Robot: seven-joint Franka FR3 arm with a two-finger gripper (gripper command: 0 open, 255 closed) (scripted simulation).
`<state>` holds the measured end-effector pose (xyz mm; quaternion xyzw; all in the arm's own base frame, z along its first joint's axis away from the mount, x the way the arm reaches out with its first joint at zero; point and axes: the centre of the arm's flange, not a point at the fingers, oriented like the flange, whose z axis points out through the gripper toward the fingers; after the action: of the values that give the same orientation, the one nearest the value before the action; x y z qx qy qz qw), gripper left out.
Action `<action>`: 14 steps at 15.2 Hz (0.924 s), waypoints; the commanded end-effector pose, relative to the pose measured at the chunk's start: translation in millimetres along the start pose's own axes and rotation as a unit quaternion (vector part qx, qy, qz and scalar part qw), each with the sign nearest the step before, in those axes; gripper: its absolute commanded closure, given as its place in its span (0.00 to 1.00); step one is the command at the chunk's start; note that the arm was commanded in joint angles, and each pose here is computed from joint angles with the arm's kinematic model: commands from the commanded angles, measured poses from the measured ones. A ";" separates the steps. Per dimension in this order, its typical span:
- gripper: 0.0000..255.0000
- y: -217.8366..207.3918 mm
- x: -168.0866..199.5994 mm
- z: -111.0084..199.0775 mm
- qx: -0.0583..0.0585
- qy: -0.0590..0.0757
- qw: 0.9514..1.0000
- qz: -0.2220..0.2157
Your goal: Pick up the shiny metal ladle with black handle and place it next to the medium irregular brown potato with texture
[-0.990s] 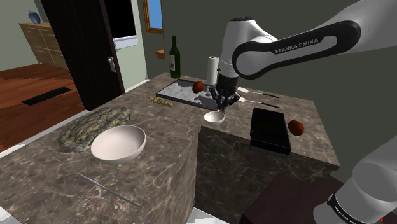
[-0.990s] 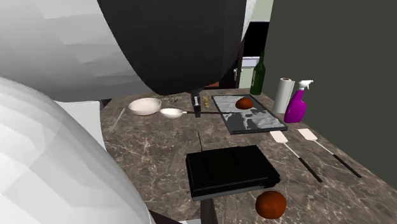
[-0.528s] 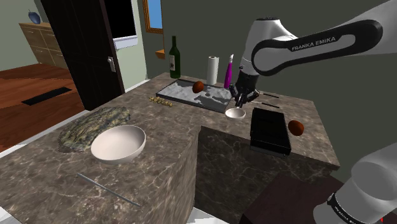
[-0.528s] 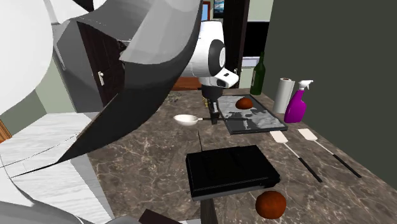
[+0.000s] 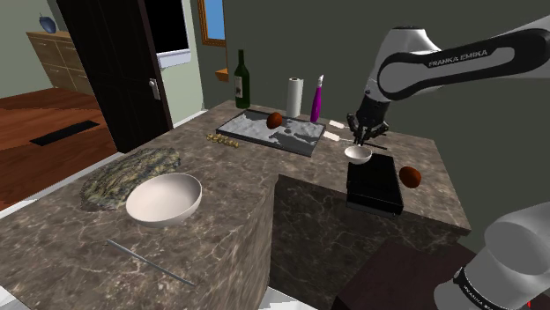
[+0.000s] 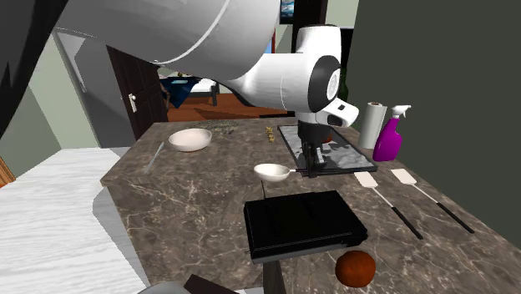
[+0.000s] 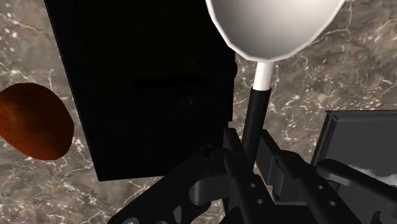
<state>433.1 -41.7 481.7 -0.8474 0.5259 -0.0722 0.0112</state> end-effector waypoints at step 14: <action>1.00 147.8 129.1 0.9 0.000 0.000 1.000 -0.001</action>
<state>364.3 -211.3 480.7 -0.8476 0.5256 -0.0719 0.0113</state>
